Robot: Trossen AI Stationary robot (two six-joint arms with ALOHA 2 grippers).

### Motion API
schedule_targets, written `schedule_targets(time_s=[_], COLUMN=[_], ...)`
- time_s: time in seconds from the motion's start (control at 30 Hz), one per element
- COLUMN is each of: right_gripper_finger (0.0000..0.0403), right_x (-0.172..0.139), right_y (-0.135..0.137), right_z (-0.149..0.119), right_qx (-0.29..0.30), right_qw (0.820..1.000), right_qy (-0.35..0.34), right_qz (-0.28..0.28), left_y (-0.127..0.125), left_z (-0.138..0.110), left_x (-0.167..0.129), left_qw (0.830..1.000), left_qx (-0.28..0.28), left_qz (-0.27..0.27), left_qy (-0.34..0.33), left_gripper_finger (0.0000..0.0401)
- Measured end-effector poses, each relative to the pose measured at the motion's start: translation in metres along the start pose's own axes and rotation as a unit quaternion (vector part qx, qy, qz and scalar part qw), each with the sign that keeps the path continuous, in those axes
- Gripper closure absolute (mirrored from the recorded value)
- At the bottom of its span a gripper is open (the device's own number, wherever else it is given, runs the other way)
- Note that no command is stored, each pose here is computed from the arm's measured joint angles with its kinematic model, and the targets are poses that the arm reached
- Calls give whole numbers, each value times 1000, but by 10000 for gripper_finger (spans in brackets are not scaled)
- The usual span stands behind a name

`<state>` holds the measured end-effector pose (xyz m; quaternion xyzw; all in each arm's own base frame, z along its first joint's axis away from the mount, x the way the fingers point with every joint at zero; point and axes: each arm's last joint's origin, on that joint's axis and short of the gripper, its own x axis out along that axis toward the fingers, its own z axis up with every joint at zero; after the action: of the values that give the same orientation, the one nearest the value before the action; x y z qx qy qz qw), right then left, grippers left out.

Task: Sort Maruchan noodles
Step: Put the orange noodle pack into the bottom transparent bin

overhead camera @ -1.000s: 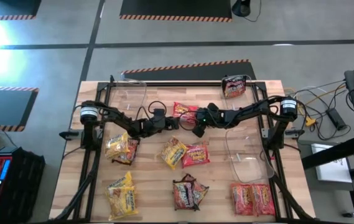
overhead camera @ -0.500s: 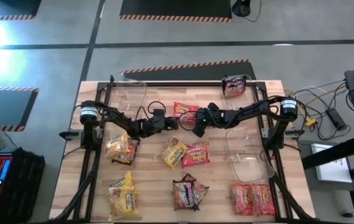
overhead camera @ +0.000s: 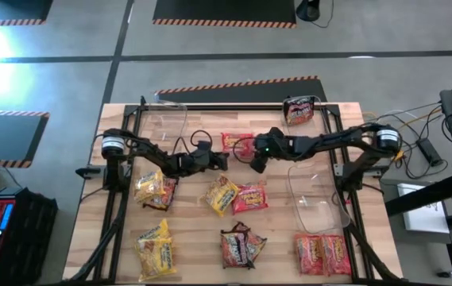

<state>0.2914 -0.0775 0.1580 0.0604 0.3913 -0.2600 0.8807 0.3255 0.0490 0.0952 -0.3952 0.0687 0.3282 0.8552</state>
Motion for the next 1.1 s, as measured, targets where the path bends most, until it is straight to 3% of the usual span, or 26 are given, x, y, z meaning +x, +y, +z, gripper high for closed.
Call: schedule_targets(time_s=[0.3,0.67,0.77,0.9,1.1], right_gripper_finger=[245,245,245,245,245], right_x=[-41,-55,-51,-45,-16], right_y=[-9,-28,-28,-27,-22], right_z=[18,15,14,12,0], right_qx=[15,40,42,62,72], right_qw=[996,995,995,994,993], right_qy=[-47,-12,-6,5,55], right_qz=[79,92,89,89,76], left_y=[-3,-8,-9,-8,-8], left_z=[3,3,3,5,5], left_x=[0,-1,-1,0,-1], left_qw=[996,984,984,991,992], left_qx=[86,165,162,117,104], left_qz=[-14,-67,-69,-67,-66], left_qy=[-15,3,5,6,8], left_gripper_finger=[327,339,365,393,395])
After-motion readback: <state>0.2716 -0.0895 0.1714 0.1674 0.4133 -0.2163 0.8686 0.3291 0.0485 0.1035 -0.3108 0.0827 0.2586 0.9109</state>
